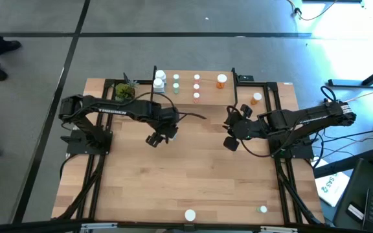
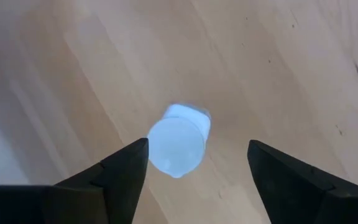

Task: Pick and place medicine bottles onto shelf by color
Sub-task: Put the white pill bottle on the shelf aligned with the other white pill bottles

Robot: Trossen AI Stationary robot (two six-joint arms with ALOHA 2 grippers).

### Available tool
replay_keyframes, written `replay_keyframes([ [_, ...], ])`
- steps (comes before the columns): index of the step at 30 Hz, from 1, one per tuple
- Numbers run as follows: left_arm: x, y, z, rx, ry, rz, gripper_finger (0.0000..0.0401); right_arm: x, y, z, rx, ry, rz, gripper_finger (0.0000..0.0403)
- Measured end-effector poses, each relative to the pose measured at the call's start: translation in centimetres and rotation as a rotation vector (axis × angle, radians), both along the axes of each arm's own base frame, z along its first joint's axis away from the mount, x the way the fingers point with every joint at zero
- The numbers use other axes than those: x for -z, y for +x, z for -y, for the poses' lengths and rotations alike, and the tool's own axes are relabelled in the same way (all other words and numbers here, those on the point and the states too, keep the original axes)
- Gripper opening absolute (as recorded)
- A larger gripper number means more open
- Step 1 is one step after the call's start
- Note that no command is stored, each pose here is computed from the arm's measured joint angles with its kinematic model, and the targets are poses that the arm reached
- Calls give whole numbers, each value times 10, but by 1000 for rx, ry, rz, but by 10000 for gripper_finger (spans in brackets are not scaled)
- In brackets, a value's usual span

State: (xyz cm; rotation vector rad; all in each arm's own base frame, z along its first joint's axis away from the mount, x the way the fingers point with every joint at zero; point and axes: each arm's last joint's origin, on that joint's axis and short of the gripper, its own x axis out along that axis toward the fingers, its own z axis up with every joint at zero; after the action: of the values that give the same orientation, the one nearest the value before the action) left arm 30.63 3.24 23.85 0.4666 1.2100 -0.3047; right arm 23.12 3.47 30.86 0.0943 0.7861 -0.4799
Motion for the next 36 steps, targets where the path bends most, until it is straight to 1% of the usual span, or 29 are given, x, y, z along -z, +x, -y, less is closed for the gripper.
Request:
replay_keyframes([
  [7,16,6,-10,39,10,-49,269,0,0,0,0,0,1,74],
  [14,14,8,-15,68,29,-13,269,0,0,0,0,1,3,74],
  [17,15,8,-17,66,32,-18,269,0,0,0,0,1,3,74],
  [27,46,20,-21,80,17,-109,269,0,1,-1,-10,15,7,74],
  [36,47,20,-21,40,1,-112,269,0,1,-1,-16,24,10,74],
])
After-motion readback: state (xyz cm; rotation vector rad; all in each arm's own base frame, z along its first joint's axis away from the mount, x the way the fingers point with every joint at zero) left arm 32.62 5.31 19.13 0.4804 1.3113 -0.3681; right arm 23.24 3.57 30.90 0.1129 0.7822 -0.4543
